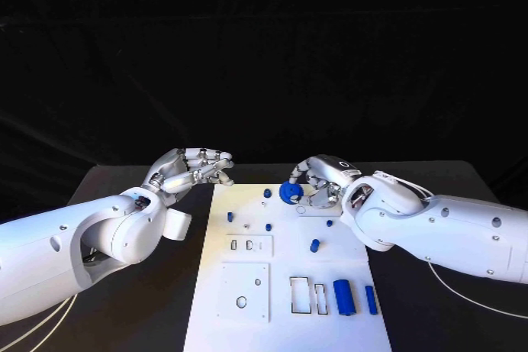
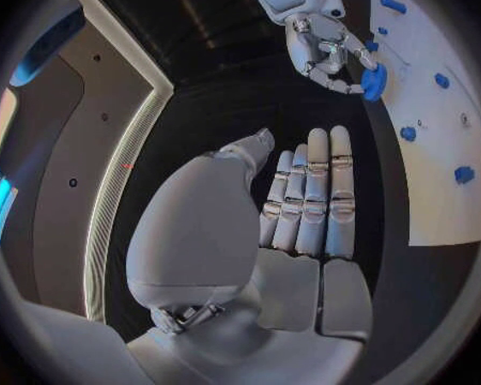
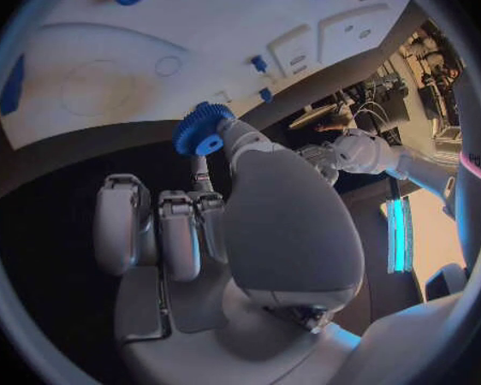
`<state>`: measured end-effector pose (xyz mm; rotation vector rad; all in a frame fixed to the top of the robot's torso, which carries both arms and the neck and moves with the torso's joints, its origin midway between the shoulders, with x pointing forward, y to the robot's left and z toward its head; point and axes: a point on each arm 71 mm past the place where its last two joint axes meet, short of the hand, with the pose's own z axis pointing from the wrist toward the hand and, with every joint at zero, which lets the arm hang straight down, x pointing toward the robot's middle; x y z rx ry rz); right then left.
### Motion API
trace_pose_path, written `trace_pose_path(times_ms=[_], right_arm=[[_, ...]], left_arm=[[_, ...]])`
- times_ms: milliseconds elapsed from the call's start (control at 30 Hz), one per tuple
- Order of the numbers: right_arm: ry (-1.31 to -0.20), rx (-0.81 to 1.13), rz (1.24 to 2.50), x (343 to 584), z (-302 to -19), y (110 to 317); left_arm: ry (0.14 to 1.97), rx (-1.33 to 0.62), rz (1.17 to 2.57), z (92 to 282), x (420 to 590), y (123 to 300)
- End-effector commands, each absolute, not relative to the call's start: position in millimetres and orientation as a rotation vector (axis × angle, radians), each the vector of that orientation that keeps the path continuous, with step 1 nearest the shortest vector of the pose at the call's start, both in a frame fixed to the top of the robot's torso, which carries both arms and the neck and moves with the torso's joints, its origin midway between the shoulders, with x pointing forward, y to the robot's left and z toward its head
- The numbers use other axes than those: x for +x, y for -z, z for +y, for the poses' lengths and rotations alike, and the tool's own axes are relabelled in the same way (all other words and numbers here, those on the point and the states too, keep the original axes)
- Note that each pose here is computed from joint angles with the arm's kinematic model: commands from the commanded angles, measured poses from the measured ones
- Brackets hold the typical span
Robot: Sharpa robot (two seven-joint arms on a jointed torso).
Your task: Assemble the parts on the task board
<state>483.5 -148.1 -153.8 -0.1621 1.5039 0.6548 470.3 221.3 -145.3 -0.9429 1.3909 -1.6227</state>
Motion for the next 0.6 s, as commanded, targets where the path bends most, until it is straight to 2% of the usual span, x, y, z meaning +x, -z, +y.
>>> trace_pose_path(times_ms=[33,600], right_arm=[[-0.627,-0.280,1.438,480.4,-132.2,151.8],[-0.601,-0.328,1.453,487.3,-90.1,166.2]], left_arm=[[1.649,-0.937,1.396,218.5,470.0,144.6],[1.654,-0.937,1.404,215.7,470.0,144.8]])
